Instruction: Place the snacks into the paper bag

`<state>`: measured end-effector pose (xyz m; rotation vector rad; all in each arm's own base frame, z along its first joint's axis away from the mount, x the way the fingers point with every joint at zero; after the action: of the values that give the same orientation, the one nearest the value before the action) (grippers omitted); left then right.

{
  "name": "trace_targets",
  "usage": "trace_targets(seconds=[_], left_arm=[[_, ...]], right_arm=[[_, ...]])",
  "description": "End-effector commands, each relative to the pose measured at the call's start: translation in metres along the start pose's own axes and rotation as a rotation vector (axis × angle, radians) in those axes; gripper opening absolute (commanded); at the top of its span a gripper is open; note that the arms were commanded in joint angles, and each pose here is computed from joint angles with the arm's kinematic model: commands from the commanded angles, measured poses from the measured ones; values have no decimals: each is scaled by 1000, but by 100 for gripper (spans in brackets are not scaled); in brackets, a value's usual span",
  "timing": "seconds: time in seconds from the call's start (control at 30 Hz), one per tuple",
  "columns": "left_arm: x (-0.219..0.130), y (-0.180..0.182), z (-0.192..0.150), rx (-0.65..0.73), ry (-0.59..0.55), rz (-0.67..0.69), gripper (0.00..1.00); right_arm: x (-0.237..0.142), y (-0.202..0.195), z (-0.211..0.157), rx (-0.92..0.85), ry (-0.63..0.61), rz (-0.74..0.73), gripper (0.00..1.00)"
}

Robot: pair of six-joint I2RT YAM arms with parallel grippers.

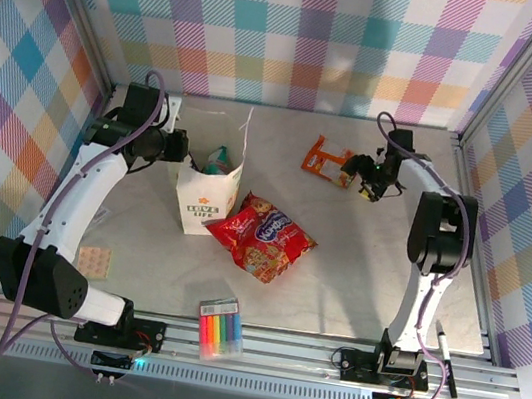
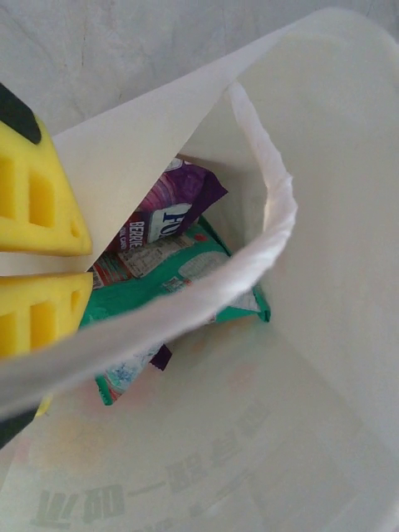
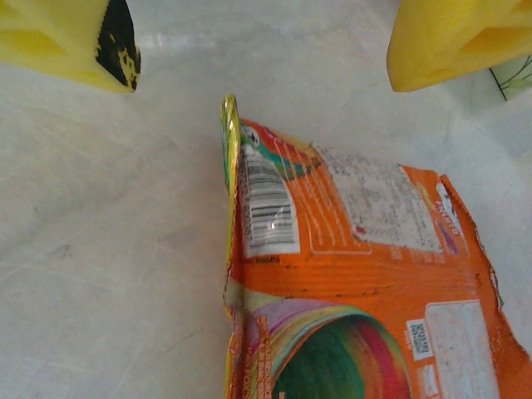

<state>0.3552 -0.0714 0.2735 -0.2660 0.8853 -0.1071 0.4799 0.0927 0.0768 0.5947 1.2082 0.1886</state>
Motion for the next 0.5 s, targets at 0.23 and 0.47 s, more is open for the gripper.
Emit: trace_targets(seconds=[0.23,0.47], left_arm=[[12,3,1,8,18,27,14],[15,0,3,1,24,16,14]], right_arm=[[9,17,32,-13,-42,82,77],[25,15,43,-10,-19,77,74]])
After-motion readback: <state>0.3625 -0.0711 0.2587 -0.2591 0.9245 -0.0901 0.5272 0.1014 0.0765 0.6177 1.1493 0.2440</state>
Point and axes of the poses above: each hand's point on the last joint's axis, 136 mm out from that joint toward the fingers, its own x axis out along the fingers, its own y axis along the line the jaws close on, z = x × y, the point moved 2 cm from there along -x, back along the fingers, and after that the axes turned 9 degrees about -x, right-handed, at the moved point
